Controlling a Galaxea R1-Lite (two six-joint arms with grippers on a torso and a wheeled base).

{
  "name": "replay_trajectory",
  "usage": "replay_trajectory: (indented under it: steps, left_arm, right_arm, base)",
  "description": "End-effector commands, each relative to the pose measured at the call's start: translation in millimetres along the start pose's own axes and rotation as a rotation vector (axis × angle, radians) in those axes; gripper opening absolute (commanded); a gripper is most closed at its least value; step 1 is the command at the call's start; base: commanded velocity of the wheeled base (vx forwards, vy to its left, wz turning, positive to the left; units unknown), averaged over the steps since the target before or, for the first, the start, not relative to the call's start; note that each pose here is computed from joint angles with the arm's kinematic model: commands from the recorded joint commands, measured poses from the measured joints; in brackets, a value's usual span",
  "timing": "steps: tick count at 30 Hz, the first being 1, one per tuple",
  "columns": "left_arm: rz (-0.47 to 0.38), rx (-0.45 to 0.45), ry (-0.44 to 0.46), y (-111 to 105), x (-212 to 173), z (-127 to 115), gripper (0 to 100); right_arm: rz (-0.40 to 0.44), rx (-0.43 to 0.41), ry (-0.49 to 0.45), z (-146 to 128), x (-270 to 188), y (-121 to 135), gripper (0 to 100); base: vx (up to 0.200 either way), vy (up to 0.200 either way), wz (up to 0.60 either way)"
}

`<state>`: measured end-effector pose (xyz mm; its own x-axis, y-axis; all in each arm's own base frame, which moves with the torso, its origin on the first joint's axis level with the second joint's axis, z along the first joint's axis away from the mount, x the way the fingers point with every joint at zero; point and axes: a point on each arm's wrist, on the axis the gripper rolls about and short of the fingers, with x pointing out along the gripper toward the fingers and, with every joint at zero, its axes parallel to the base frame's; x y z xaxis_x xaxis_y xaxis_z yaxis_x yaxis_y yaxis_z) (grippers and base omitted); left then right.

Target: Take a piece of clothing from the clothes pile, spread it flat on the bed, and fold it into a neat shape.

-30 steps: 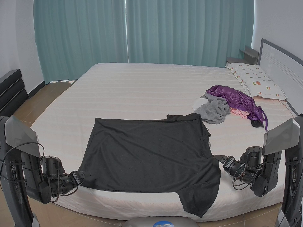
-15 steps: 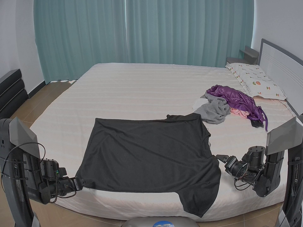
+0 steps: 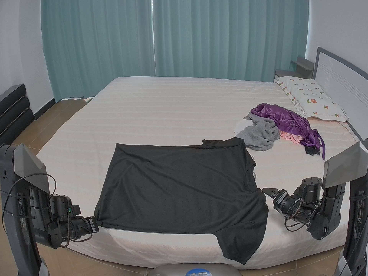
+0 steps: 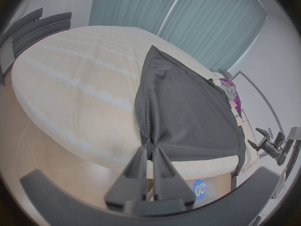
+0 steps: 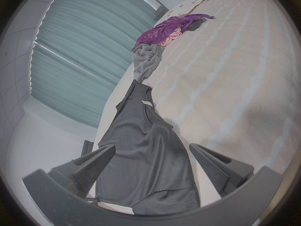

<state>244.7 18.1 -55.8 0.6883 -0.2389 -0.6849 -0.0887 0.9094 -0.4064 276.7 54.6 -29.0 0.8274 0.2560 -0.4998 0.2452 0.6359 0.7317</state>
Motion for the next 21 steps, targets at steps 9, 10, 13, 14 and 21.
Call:
replay_trajectory:
  steps: [9,10,13,14,21]
  left_arm:
    - [0.005,-0.006,-0.006,-2,-15,-6,0]
    - [0.003,-0.006,-0.002,-2,-15,-6,0]
    - [-0.001,-0.006,-0.003,-2,-14,-6,0]
    - [-0.004,-0.01,-0.006,-2,-14,-5,0]
    - [-0.006,-0.044,-0.007,-1,-9,-5,0]
  right_arm:
    - [-0.015,-0.016,0.025,-8,-2,-3,100]
    - [-0.018,-0.025,0.037,-11,-1,-3,100]
    - [-0.036,-0.067,0.067,-19,1,-7,100]
    - [-0.041,-0.083,0.075,-21,2,-9,100]
    - [-0.06,-0.159,0.103,-32,15,-16,100]
  base:
    - [0.0,0.0,0.0]
    - [0.0,0.0,0.0]
    - [0.0,0.0,0.0]
    - [0.0,0.0,0.0]
    - [0.0,0.0,0.0]
